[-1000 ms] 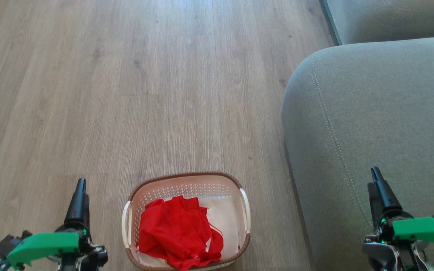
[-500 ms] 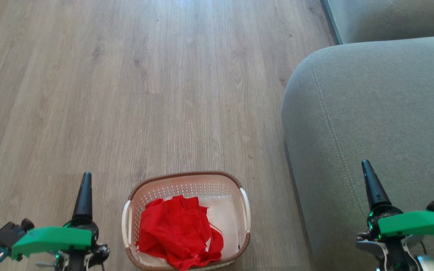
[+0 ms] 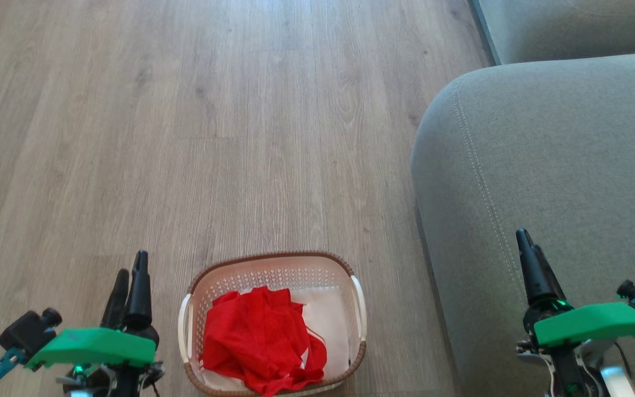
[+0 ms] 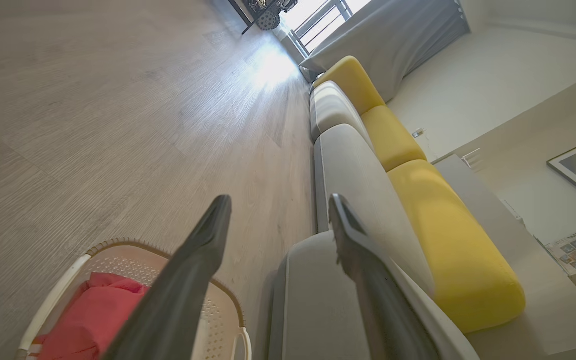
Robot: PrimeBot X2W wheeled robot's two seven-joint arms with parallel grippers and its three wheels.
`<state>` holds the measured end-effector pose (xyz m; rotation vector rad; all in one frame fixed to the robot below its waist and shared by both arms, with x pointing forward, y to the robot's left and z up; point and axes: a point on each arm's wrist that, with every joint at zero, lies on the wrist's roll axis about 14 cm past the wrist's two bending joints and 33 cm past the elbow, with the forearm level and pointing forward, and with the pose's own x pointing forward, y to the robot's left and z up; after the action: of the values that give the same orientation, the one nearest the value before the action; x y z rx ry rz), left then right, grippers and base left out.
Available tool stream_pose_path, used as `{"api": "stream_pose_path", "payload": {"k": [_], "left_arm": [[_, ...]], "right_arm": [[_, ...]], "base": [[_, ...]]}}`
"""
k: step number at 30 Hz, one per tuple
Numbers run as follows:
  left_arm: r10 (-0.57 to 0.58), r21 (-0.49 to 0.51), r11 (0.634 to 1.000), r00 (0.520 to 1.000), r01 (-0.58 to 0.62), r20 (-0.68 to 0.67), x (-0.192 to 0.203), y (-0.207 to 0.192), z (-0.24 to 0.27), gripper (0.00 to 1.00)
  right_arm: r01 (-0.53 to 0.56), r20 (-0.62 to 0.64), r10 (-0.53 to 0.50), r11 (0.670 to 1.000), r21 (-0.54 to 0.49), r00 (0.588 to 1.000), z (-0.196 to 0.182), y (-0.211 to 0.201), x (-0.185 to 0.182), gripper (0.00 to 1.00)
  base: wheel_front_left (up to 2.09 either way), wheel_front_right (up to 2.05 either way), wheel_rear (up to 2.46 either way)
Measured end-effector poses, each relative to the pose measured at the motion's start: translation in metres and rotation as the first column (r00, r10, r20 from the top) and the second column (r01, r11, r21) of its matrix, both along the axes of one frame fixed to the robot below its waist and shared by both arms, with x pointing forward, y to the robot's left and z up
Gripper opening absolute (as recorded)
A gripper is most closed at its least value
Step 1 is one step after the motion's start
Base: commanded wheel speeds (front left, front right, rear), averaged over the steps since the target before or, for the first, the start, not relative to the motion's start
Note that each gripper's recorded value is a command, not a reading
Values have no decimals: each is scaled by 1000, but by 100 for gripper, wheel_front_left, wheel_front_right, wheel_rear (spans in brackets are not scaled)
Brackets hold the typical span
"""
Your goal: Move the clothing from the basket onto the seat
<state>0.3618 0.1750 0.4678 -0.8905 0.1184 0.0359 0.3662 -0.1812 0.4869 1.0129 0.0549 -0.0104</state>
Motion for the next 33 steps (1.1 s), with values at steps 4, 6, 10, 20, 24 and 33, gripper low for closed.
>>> {"api": "stream_pose_path", "payload": {"k": [4, 6, 10, 20, 24, 33], "left_arm": [[-5, 41, 999, 1000, 5, 8, 0, 0, 2, 100], [-5, 84, 997, 1000, 4, 17, 1, 0, 5, 100], [-24, 139, 990, 999, 19, 38, 2, -4, 10, 100], [-44, 259, 966, 997, 25, 65, 3, -5, 16, 100], [-50, 304, 952, 996, 25, 76, 3, -5, 18, 100], [-69, 401, 916, 992, 20, 108, 4, -7, 26, 100]], "right_arm": [[-5, 9, 5, 999, -38, 1000, 2, 1, 0, 100], [-9, 15, 10, 997, -77, 1000, 3, 2, 0, 100], [-15, 21, 18, 990, -139, 1000, 4, 3, 0, 100], [-23, 46, 36, 963, -267, 998, 9, 5, 2, 100], [-16, 73, 40, 951, -309, 997, 16, 6, 5, 100], [-9, 104, 55, 918, -396, 993, 23, 9, 5, 100]], "base": [[0, 0, 0], [0, 0, 0], [0, 0, 0], [0, 0, 0], [0, 0, 0], [0, 0, 0]]}}
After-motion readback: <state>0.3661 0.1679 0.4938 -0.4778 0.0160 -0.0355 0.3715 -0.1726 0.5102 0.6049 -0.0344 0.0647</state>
